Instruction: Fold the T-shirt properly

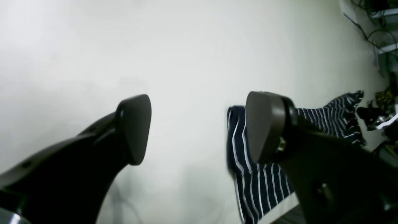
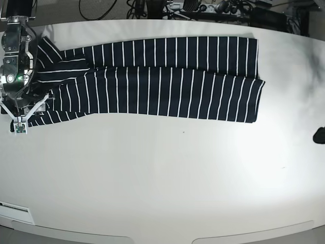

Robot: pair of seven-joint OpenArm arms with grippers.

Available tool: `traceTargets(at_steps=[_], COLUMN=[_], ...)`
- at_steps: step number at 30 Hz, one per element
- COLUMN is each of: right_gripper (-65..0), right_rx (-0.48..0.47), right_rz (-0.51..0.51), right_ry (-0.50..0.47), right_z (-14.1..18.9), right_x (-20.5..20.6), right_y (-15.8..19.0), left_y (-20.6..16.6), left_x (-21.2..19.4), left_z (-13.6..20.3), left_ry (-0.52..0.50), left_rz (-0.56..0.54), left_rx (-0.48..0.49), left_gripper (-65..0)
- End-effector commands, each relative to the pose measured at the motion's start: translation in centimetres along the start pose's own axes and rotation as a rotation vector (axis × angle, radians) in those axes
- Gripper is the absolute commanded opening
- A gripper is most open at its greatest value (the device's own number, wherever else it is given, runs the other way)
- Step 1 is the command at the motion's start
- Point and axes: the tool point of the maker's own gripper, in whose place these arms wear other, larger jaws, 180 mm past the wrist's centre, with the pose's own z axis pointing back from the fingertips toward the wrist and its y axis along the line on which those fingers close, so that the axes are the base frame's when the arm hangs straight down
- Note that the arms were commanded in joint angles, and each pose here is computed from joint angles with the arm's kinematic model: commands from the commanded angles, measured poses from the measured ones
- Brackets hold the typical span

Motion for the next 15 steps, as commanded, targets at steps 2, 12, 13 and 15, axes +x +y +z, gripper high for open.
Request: traceTargets(at_steps=[2,12,13,15], right_gripper=[-25.1,-25.1,-25.1,-25.1], right_rx=[-0.044,-0.109,-0.112,-0.123], right_rz=[0.010,-0.053,-0.054,-0.061], right_ry=[-0.049,-0.062,-0.062,-0.064], right_z=[0.5,1.0,1.0,1.1], right_x=[1.6,1.8,1.8,1.8], right_y=[-1.5,-4.5,-4.8,-5.4], left_y=[0.4,1.1,0.8,0.3], left_x=[0.2,-9.7,-10.1,-10.5], left_z=[1.6,-3.1,-3.6,-4.4], left_ry=[-0.041,0.038,0.037,0.036], left_rz=[0.008,0.222,0.231,0.244], left_rx=[0.011,-0.073,-0.087,-0.108], left_gripper=[-15.8,-15.8,-15.8,-15.8])
